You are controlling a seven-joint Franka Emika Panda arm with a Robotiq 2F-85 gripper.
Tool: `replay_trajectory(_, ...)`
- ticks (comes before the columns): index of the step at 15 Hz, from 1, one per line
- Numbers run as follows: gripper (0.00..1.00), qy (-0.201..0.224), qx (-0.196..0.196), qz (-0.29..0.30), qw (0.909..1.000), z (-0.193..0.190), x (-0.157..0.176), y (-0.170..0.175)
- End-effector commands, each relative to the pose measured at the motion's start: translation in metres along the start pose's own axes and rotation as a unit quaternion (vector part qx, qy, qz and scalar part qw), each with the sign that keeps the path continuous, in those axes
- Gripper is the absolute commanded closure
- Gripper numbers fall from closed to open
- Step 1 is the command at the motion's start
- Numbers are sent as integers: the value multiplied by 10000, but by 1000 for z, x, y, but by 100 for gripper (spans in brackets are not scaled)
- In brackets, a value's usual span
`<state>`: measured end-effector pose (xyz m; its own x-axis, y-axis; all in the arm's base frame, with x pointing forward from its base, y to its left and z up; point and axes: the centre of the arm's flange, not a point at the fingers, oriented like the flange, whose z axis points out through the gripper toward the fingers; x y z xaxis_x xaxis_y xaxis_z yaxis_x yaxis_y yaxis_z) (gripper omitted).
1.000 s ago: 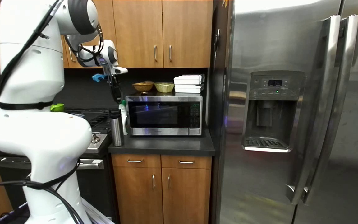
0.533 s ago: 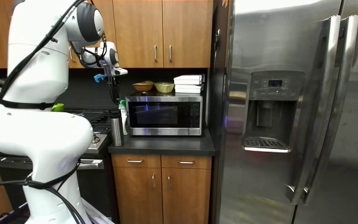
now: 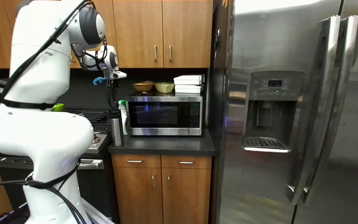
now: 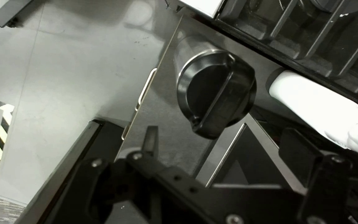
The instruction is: Remove the black lid from the silver bottle
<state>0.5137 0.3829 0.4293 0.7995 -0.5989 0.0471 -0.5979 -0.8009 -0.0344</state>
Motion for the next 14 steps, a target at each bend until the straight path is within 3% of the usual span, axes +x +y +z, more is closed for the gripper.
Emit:
replay_trajectory(1, 0, -135, 20, 304, 9994, 8, -4, -6)
replay_trajectory(11, 0, -367, -84, 627, 9973, 41, -11, -13)
replay_trajectory(12, 7, -357, -75, 641, 9973, 41, -11, -13)
replay_trajectory(13, 25, -359, -68, 650, 9972, 40, -11, -12)
replay_trajectory(14, 30, -349, -56, 661, 9972, 39, -10, -12)
